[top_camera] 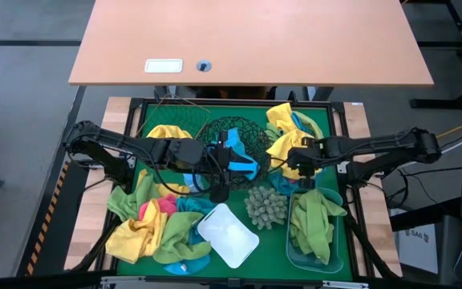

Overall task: Sort microfiber towel by color & place in baskets
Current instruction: Put the yellow microfiber cloth into the rectangular wire basket

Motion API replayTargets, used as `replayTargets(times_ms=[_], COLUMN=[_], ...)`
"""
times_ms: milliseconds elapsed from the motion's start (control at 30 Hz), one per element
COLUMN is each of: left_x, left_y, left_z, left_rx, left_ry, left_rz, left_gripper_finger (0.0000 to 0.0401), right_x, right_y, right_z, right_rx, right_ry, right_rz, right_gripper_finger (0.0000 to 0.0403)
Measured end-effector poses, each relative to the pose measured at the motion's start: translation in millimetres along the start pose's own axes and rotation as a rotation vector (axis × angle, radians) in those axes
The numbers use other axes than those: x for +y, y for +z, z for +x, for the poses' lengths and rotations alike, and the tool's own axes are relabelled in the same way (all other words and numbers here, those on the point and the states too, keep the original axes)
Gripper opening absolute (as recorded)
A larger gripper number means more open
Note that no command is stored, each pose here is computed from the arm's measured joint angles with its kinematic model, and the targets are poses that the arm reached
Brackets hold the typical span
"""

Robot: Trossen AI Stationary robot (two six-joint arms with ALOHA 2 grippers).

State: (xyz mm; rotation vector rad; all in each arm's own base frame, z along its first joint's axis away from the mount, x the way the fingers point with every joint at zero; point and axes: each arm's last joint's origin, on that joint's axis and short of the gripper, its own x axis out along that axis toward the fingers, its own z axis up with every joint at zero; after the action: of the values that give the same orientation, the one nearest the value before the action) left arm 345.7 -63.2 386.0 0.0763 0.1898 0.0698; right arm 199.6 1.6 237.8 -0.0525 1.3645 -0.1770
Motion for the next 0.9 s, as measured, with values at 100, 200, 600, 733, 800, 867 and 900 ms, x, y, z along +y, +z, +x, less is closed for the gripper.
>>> replayTargets(times_ms=[100,200,600,733,800,867,900], left_x=[0.0,-0.1,5.3,10.8,13.7,16.6,18.3], left_y=[-0.9,-2.2,-2.2,-2.4,-2.6,-2.7,-2.8], left_z=[0.0,0.0,1.3,2.6,3.2,3.8,4.2], left_rx=[0.009,0.022,0.023,0.024,0.026,0.027,0.028], left_ry=[0.000,0.000,0.018,0.033,0.043,0.051,0.055], left_rz=[0.003,0.006,0.061,0.060,0.059,0.062,0.074], left_gripper_finger=[0.0114,0.0114,0.0114,0.0114,0.0114,0.0114,0.0114], right_x=[0.4,0.1,-11.2,-18.9,-22.4,-25.5,-27.0], right_y=[1.6,3.6,34.8,42.6,44.6,45.7,45.8], right_z=[1.4,-0.7,-78.2,-119.6,-138.8,-157.1,-165.7], right_rx=[-0.002,-0.022,-0.247,-0.373,-0.434,-0.495,-0.524], right_ry=[0.000,-0.003,-0.047,-0.103,-0.122,-0.131,-0.133], right_rz=[0.000,0.003,-0.036,-0.036,-0.035,-0.041,-0.045], right_gripper_finger=[0.0022,0.0012,0.0005,0.0004,0.0003,0.0002,0.0002])
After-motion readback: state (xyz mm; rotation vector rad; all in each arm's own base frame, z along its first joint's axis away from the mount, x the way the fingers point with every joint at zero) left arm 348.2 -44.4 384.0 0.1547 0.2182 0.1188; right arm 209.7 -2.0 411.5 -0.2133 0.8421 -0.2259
